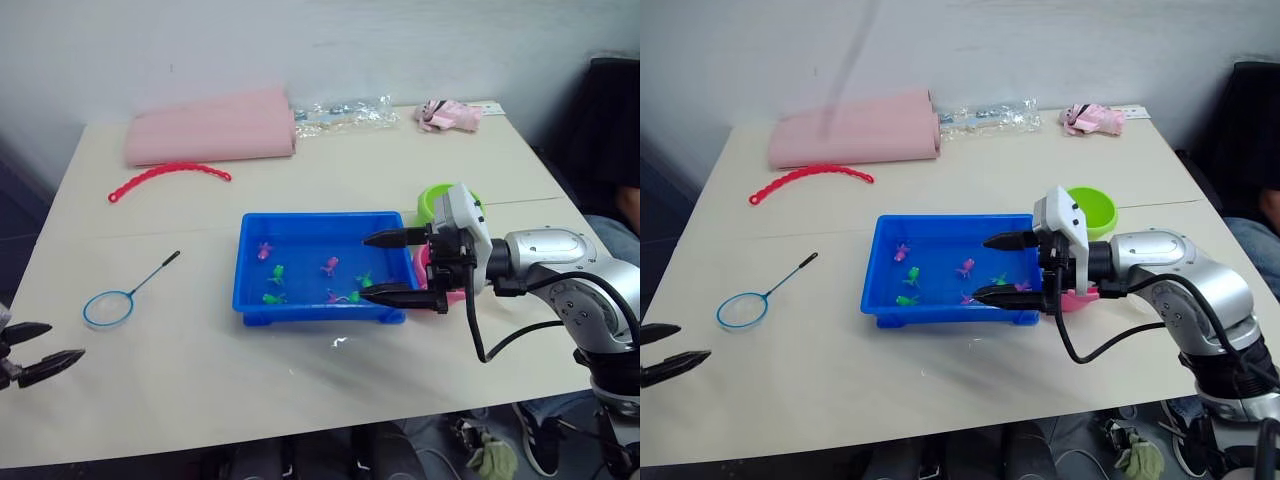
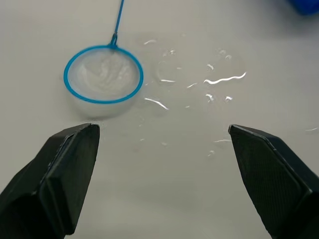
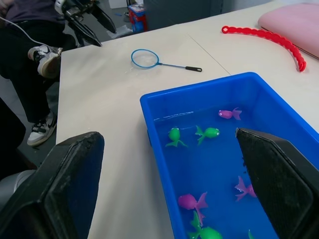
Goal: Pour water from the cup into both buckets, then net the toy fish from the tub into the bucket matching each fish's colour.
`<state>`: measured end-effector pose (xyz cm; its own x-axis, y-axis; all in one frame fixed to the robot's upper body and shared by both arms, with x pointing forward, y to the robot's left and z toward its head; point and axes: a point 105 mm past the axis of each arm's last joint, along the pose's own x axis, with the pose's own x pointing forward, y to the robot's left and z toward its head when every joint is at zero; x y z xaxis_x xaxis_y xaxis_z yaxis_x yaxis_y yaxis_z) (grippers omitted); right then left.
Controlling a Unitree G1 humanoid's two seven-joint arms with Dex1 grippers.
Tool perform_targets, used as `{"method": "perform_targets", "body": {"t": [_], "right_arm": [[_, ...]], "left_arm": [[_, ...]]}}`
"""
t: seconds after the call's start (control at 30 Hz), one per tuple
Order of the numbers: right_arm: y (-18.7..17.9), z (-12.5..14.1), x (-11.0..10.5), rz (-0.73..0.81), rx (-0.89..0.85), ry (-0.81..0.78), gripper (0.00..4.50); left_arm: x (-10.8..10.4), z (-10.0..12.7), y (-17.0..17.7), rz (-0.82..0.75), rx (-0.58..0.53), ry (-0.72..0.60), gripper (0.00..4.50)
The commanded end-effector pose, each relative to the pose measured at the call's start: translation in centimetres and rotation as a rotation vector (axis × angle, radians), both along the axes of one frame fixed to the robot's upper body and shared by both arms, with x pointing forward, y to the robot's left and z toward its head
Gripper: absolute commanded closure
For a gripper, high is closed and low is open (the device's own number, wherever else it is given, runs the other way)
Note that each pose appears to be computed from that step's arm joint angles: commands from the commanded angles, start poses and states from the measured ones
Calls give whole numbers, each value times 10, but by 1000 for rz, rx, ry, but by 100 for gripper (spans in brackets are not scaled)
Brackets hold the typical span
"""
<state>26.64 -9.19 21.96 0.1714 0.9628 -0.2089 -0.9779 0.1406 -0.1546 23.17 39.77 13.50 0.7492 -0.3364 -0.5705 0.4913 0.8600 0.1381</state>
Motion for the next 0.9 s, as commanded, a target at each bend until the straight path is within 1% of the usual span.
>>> {"method": "perform_targets", "body": {"t": [0.03, 0.07, 0.13, 0.23, 0.27, 0.43, 0.5, 0.57, 0.67, 0.73, 0.8, 0.87, 0.9], "right_arm": [[0, 8, -8, -5, 6, -59, 3], [0, 8, -10, -10, 7, -60, 3], [-2, 8, -14, -32, 14, -67, 3], [-6, 5, -20, -72, 18, -70, 3], [-9, 4, -22, -85, 16, -71, 3], [-17, 3, -31, -153, 20, -72, 3], [-18, 3, -33, -165, 22, -73, 3], [-18, 5, -34, -184, 23, -84, 3], [-21, 8, -37, -213, 27, -101, 0], [-22, 9, -38, -224, 27, -106, 0], [-23, 11, -39, -233, 25, -113, 0], [-24, 13, -41, -238, 24, -119, 0], [-24, 13, -41, -239, 23, -120, 0]], "left_arm": [[29, 3, -3, -58, 57, 33, 0], [38, 3, -5, -69, 65, 40, 0], [60, -2, -8, -85, 123, 69, 0], [89, -10, -10, -28, 178, 115, 0], [96, -11, -11, -15, 189, 124, 0], [119, -15, -23, 1, 239, 140, 0], [122, -16, -25, 4, 249, 142, 0], [128, -20, -25, 36, 301, 149, 0], [133, -32, -29, 73, 339, 167, 76], [131, -40, -32, 65, 329, 204, 154], [128, -48, -32, 63, 345, 230, 229], [126, -53, -32, 94, 300, 237, 306], [126, -54, -33, 100, 285, 238, 336]]}}
